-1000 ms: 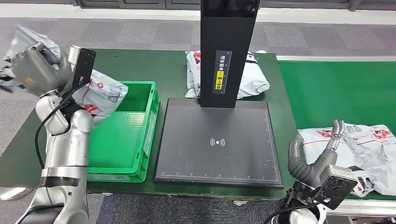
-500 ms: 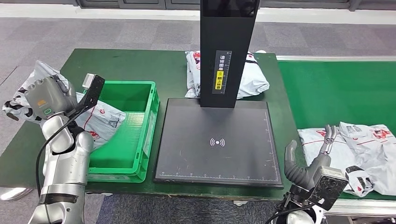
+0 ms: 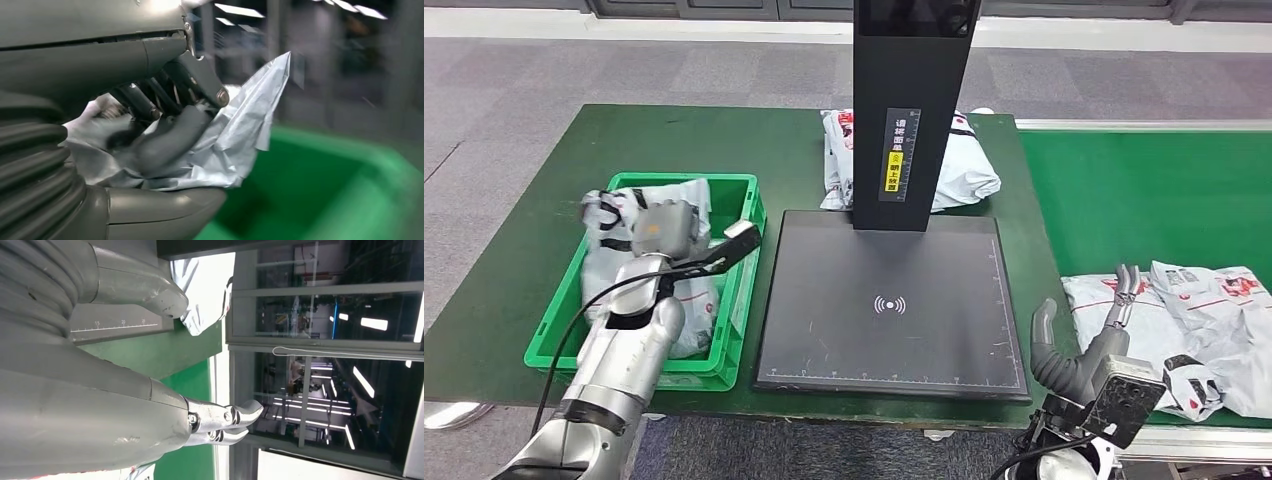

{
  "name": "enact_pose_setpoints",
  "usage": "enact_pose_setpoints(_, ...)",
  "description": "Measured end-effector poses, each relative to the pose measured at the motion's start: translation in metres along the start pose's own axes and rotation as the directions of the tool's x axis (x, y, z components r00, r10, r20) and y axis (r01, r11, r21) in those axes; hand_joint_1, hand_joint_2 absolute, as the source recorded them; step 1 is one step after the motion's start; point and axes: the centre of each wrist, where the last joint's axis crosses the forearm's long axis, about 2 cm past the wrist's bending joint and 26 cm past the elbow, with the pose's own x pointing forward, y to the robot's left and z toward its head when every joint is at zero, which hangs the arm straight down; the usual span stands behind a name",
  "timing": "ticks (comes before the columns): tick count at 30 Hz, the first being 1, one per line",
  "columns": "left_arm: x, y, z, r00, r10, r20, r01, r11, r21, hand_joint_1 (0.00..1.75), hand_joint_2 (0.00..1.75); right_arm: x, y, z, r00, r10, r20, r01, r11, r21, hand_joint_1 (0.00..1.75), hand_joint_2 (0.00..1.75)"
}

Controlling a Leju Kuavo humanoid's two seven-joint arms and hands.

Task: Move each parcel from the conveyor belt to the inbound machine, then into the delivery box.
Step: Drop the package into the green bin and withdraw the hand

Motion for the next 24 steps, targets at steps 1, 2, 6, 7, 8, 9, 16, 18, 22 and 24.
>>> enact_pose_setpoints(1,0.004,-0.004,-0.001,1.000,0.009,0.019,-0.009,0.999,-0.034,0.00,0.00,0.000,0.000,0.000,1.000,0.001,0.000,-0.001,1.000,0.000,0.00,1.75)
enact_pose_setpoints(2,0.008,-0.007,-0.003,0.999,0.018,0.032,-0.016,0.998,-0.060,0.00,0.00,0.000,0.000,0.000,1.000,0.002,0.000,-0.002,1.000,0.000,0.00,1.75)
enact_pose_setpoints(6,0.015,-0.009,-0.011,0.992,0.105,0.074,-0.097,0.990,-0.106,0.00,0.00,-0.001,-0.002,0.000,1.000,0.011,-0.005,-0.011,1.000,-0.002,0.00,1.75)
enact_pose_setpoints(7,0.016,-0.009,-0.011,0.984,0.150,0.093,-0.140,0.984,-0.107,0.00,0.00,-0.001,-0.002,-0.001,1.000,0.014,-0.009,-0.014,1.000,-0.003,0.00,1.75)
enact_pose_setpoints(8,0.017,-0.009,-0.012,0.974,0.196,0.112,-0.184,0.977,-0.107,0.00,0.00,-0.001,-0.003,0.000,1.000,0.017,-0.012,-0.017,1.000,-0.004,0.00,1.75)
enact_pose_setpoints(9,0.018,-0.009,-0.012,0.962,0.240,0.129,-0.228,0.968,-0.106,0.00,0.00,-0.002,-0.004,0.000,1.000,0.019,-0.015,-0.019,1.000,-0.005,0.00,1.75)
enact_pose_setpoints(16,0.023,-0.002,-0.014,0.920,0.356,0.164,-0.347,0.934,-0.084,0.00,0.00,-0.005,-0.012,0.005,0.999,0.034,-0.030,-0.034,0.999,0.000,0.00,1.75)
enact_pose_setpoints(18,0.024,0.000,-0.015,0.919,0.358,0.168,-0.349,0.934,-0.080,0.00,0.00,-0.006,-0.013,0.006,0.999,0.037,-0.031,-0.037,0.999,0.001,0.00,1.75)
enact_pose_setpoints(22,0.024,0.001,-0.015,0.918,0.358,0.172,-0.350,0.934,-0.075,0.00,0.00,-0.006,-0.014,0.005,0.999,0.042,-0.031,-0.042,0.999,0.003,0.00,1.75)
enact_pose_setpoints(24,0.025,0.002,-0.015,0.917,0.359,0.173,-0.352,0.933,-0.073,0.00,0.00,-0.007,-0.015,0.005,0.999,0.044,-0.031,-0.044,0.999,0.004,0.00,1.75)
